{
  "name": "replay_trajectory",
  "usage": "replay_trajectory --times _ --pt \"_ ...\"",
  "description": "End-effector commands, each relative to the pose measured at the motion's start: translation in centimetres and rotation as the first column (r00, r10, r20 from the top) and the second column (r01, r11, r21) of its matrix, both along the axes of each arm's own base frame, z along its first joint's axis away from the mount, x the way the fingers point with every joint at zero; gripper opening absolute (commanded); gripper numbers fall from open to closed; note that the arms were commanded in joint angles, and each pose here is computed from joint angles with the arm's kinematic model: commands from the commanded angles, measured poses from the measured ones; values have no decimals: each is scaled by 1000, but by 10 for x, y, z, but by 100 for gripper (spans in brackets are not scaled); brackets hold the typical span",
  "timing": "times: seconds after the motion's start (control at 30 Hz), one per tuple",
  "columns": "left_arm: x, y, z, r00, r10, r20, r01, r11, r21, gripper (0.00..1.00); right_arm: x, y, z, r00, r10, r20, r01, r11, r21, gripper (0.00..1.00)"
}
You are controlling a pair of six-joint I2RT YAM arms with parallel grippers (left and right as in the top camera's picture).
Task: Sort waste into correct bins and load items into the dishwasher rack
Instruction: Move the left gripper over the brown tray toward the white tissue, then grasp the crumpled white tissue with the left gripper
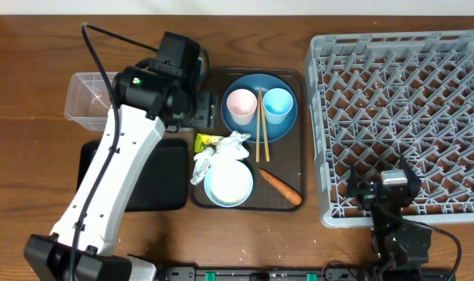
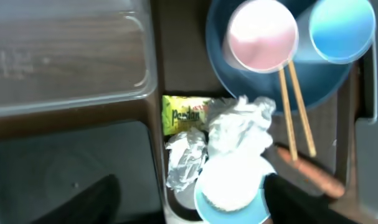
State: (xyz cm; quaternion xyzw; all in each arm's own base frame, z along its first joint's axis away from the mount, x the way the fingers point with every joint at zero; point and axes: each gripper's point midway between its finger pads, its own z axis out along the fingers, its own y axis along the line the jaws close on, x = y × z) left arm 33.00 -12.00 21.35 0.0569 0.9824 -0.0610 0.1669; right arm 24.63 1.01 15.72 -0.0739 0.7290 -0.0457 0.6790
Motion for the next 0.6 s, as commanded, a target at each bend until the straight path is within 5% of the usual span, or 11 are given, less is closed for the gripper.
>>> replay_trajectory --times 0.0,0.27,0.57 --pt "-18 -18 -15 988 -146 -50 146 989 3 70 0 -6 0 1000 -29 0 29 1000 -4 99" --pt "-33 -36 -38 952 -291 -93 295 955 31 71 0 -6 0 1000 -29 0 29 1000 -4 99" --pt "-33 -63 -71 913 -362 -190 350 932 -92 70 0 -6 0 1000 -28 0 28 1000 -4 99"
